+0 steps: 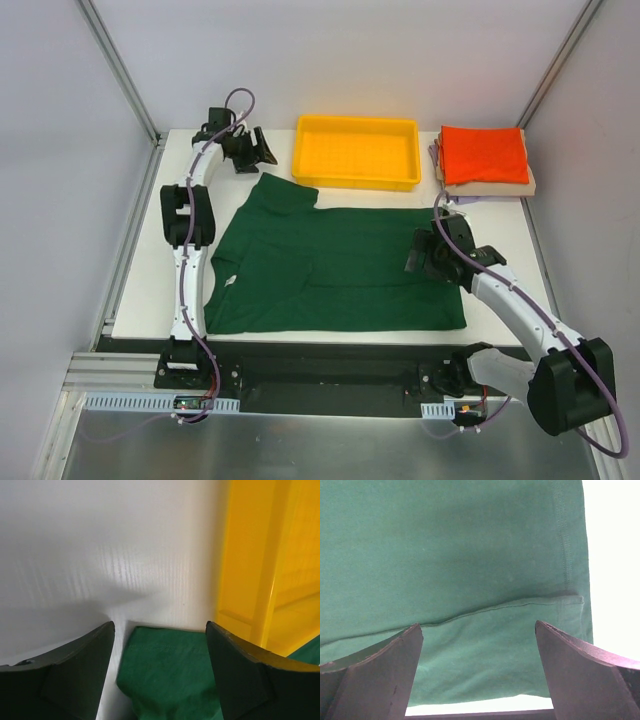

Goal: Fold and stack the t-shirts
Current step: Fold the flattened tshirt in 1/3 of the way, then grap the side of the flattened tshirt furthest away from the robot with both arms

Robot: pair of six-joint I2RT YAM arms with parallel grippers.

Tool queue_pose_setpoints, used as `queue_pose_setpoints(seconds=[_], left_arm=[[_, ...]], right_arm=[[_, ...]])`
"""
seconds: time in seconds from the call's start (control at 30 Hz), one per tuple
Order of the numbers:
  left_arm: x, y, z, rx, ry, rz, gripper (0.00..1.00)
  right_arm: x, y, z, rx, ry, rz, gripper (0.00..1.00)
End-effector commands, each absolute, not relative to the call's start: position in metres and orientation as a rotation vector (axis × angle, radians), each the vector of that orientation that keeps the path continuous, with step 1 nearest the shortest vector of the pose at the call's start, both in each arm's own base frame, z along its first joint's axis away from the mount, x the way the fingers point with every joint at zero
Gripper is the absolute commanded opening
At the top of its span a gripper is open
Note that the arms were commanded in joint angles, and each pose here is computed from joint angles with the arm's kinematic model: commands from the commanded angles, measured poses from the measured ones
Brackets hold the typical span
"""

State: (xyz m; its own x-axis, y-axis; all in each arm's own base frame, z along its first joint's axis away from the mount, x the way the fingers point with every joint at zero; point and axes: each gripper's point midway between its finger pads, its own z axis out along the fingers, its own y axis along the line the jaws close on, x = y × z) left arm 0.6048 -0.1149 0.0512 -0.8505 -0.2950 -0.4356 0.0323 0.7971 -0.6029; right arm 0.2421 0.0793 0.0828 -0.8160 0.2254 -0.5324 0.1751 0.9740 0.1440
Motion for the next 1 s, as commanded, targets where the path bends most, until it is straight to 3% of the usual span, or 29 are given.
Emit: queue_pose_setpoints(seconds=[0.0, 0.2, 0.67, 0.97], left_arm=[[0.583, -0.132, 0.042, -0.155, 2.532, -0.808, 0.70], [0.567, -0.116, 0.025, -0.152, 2.635, -0.485, 0.61], [0.564, -0.113, 0.015, -0.136, 2.669, -0.238, 0.38], [0.565, -0.107, 0.014, -0.160, 2.667, -0.188, 0.00]], right_arm=[[0.240, 0.077, 0.089, 0.289, 2.531, 0.122, 0.96], [0.237, 0.078, 0.087, 0.285, 2.537, 0.134, 0.96], [0.236, 0.078, 0.092, 0.305, 2.516, 0.151, 0.96], [0.239, 0.074, 0.097, 0.320, 2.496, 0.134, 0.96]])
